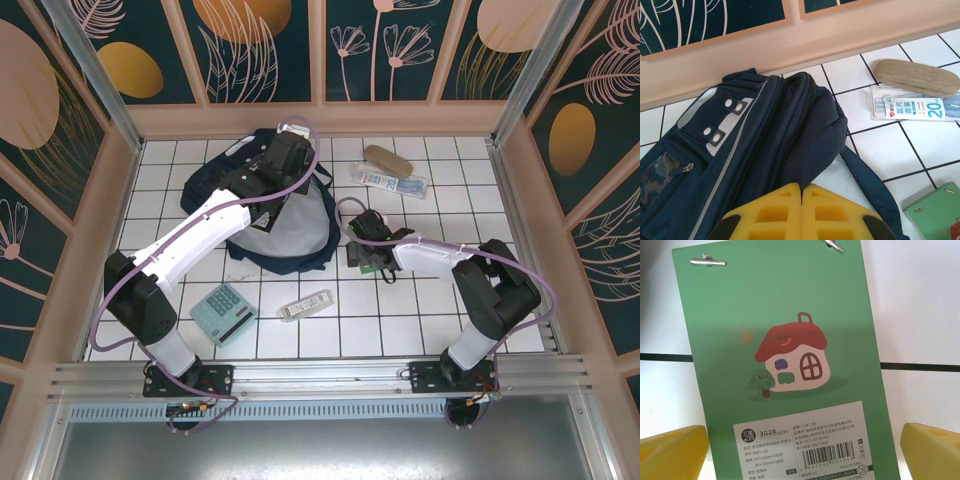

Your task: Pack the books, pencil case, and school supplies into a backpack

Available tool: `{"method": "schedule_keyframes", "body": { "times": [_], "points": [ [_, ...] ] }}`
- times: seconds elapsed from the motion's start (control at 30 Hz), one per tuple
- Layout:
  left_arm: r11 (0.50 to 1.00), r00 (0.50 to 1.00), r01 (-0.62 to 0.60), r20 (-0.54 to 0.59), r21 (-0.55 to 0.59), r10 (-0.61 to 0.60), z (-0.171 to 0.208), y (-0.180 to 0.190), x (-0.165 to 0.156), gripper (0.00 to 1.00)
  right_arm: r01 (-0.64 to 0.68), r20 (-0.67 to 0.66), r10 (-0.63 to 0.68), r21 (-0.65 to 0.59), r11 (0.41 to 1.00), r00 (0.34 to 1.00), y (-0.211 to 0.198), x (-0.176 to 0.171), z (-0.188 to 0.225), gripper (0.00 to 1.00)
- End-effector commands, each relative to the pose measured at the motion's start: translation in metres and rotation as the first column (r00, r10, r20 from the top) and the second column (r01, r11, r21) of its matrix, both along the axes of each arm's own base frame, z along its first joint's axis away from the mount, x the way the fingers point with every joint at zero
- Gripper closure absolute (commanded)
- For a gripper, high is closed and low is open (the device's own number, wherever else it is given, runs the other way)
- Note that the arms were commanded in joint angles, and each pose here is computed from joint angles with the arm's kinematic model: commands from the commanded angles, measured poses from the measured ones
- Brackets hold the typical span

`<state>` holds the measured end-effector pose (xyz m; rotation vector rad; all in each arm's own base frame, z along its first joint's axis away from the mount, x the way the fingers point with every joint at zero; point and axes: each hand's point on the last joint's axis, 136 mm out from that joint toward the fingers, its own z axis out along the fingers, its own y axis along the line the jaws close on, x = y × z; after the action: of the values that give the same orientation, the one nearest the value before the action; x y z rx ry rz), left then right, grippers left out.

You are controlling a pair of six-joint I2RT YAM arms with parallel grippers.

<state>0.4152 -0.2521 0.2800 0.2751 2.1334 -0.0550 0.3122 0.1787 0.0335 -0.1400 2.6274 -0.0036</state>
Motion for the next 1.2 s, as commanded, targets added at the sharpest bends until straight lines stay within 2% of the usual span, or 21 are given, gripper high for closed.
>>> {"method": "schedule_keyframes", "body": {
  "times": [0.0,0.23,0.37,0.53,0.67,0.83,1.17],
  "points": [
    [0.996,0.995,0.006,0.101,-0.089,0.003,0.033,-0.008,0.007,1.00,-0.020,-0.014,0.020,-0.008,1.000,1.000,0.001,0.004,-0.006,0.01],
    [0.996,0.995,0.005,0.102,-0.088,0.004,0.034,-0.007,0.007,1.00,-0.016,-0.016,0.016,-0.012,1.000,1.000,-0.002,0.003,-0.008,0.01],
    [0.996,0.995,0.006,0.102,-0.090,0.003,0.034,-0.008,0.007,1.00,-0.049,-0.067,0.052,0.039,0.998,0.996,0.009,-0.005,-0.017,0.01],
    [0.996,0.995,0.006,0.101,-0.086,0.003,0.033,-0.008,0.007,1.00,-0.102,-0.070,0.107,0.072,0.992,0.992,0.030,-0.019,-0.010,0.01],
    [0.996,0.995,0.010,0.099,-0.087,-0.001,0.032,-0.009,0.007,1.00,-0.087,-0.046,0.088,0.030,0.996,0.995,0.026,-0.018,-0.003,0.01],
    [0.996,0.995,0.009,0.102,-0.089,0.000,0.034,-0.009,0.007,1.00,-0.031,-0.008,0.031,-0.107,0.994,0.999,0.000,-0.008,-0.002,0.01],
    [0.996,0.995,0.008,0.104,-0.092,0.002,0.035,-0.008,0.006,1.00,-0.070,-0.083,0.071,0.013,0.997,0.994,0.011,-0.011,-0.024,0.01]
  ]
}}
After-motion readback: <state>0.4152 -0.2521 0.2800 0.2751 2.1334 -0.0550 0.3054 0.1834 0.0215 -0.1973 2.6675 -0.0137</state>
